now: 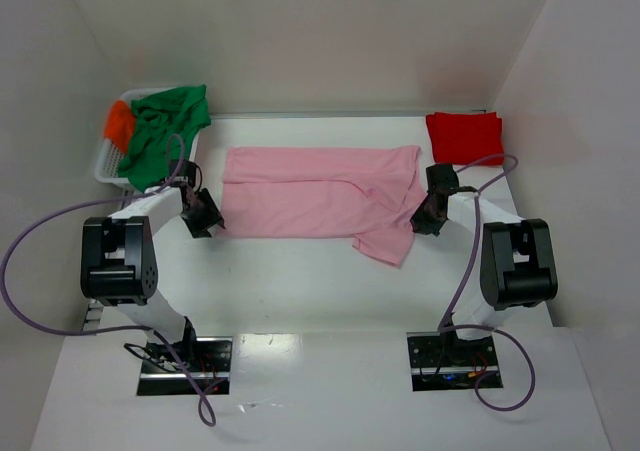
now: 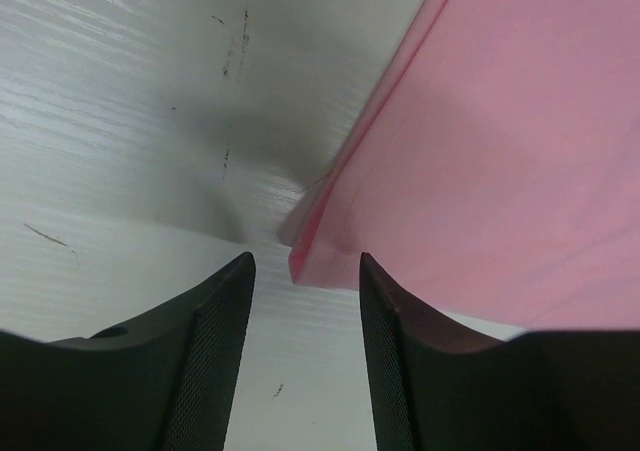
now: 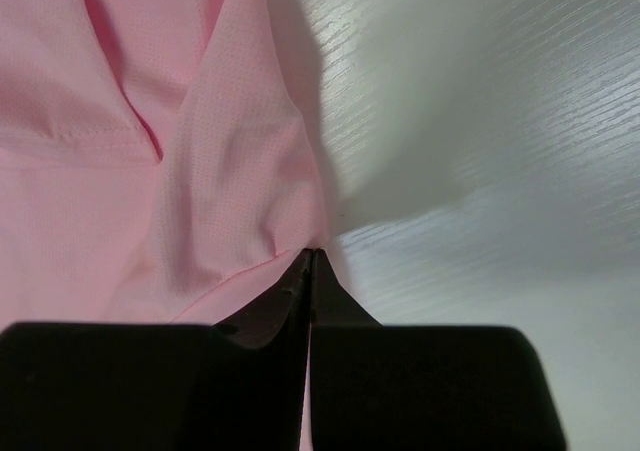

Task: Fold and stack the t-shirts
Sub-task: Grap the side of the flattened tshirt closest away from the robot with both arms

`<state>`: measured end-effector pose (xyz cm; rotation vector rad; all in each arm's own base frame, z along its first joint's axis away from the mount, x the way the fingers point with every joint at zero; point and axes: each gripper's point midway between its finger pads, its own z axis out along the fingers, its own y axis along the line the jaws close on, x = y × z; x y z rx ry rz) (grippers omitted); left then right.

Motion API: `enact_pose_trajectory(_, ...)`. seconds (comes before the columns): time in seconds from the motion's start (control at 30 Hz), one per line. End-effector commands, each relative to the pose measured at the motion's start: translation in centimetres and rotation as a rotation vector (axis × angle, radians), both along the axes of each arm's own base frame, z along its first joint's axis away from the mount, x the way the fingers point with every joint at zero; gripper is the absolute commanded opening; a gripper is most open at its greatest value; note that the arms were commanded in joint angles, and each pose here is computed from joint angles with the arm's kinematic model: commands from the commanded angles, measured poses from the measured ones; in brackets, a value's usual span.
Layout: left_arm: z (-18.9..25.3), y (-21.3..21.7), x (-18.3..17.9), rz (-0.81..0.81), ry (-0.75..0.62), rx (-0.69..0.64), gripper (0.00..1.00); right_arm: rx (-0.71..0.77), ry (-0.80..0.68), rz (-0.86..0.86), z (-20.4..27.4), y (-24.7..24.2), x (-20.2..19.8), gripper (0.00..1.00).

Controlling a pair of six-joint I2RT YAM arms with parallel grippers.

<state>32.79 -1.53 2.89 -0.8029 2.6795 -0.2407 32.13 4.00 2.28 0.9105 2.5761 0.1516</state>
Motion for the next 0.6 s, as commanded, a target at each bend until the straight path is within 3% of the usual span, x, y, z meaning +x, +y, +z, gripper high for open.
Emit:
enact_pose_trajectory(0.0,-0.10,0.40,0.37,0.015,-0.008,0.011,0.53,-0.020,0.004,-0.017,-0.01,-0.19,-0.19,0.00)
enact_pose_trajectory(0.57,-1.06,-0.18,0.07,-0.006,0.022,0.028,0.31,-0.027,0.012,-0.030,-0.29,-0.39,-0.72,0.00)
